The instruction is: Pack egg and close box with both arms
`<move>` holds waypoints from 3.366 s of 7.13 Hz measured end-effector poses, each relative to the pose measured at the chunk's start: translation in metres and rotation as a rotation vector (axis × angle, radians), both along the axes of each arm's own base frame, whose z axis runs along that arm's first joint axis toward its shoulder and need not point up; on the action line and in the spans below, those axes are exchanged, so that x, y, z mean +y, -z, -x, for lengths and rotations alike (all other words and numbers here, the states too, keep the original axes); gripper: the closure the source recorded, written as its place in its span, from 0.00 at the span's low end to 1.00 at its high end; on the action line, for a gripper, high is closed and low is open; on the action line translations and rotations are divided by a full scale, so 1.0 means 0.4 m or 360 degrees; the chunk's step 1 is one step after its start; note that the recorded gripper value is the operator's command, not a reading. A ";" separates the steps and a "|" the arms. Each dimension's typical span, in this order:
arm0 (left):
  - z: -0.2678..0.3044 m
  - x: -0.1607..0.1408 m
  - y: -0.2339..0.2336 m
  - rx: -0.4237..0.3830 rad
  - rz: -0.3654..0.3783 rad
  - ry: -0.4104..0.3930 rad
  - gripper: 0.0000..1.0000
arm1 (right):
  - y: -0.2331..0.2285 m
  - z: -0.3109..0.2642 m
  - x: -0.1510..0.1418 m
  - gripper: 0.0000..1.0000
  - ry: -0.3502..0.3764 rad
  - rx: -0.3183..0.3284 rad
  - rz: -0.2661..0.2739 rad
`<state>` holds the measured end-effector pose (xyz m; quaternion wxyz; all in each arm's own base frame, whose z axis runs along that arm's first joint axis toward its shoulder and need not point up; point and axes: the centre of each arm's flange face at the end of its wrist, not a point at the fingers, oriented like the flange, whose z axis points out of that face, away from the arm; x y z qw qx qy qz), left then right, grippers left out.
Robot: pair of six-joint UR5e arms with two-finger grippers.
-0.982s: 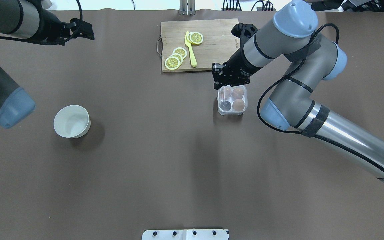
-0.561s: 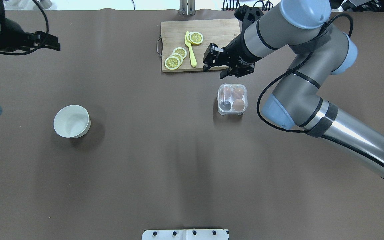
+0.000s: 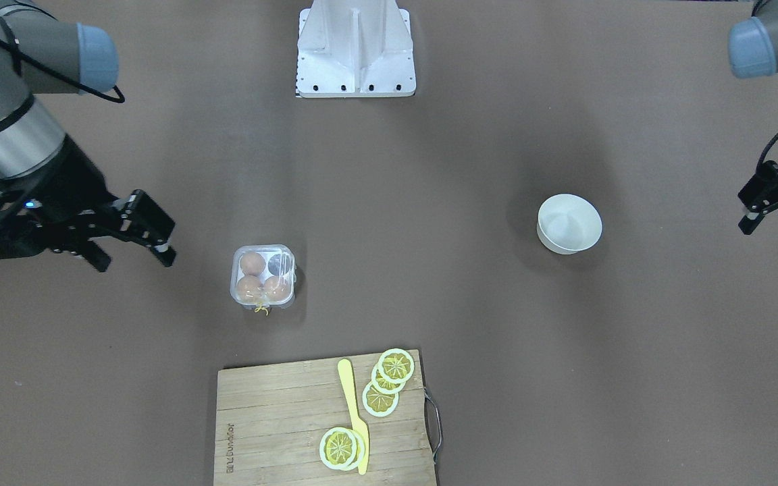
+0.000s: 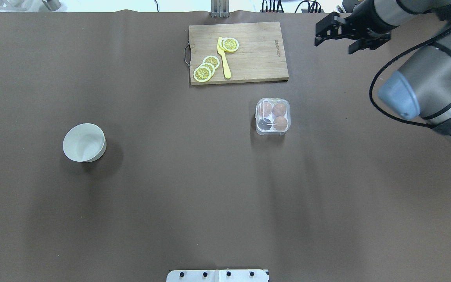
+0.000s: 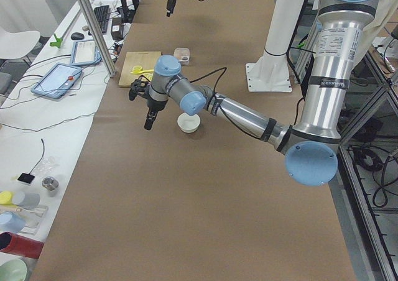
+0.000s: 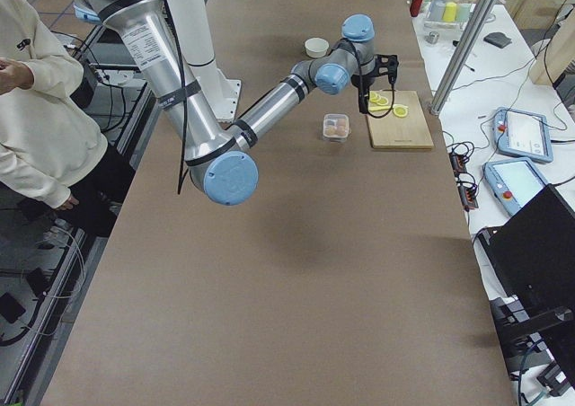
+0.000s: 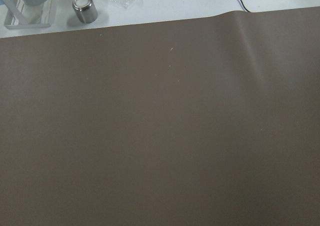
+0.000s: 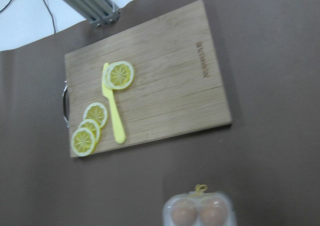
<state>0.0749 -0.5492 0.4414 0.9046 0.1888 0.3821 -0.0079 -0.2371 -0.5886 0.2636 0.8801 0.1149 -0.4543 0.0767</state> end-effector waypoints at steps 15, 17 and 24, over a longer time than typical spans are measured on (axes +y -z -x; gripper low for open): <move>0.345 0.209 -0.498 -0.0068 0.0509 -0.0160 0.02 | -0.754 -0.665 0.242 0.00 0.0370 0.0192 0.0263; 0.347 0.189 -0.466 -0.0045 0.0473 -0.0157 0.02 | -0.751 -0.664 0.233 0.00 0.0371 0.0187 0.0271; 0.348 0.167 -0.443 -0.0043 0.0447 -0.0154 0.02 | -0.748 -0.664 0.237 0.00 0.0370 0.0187 0.0264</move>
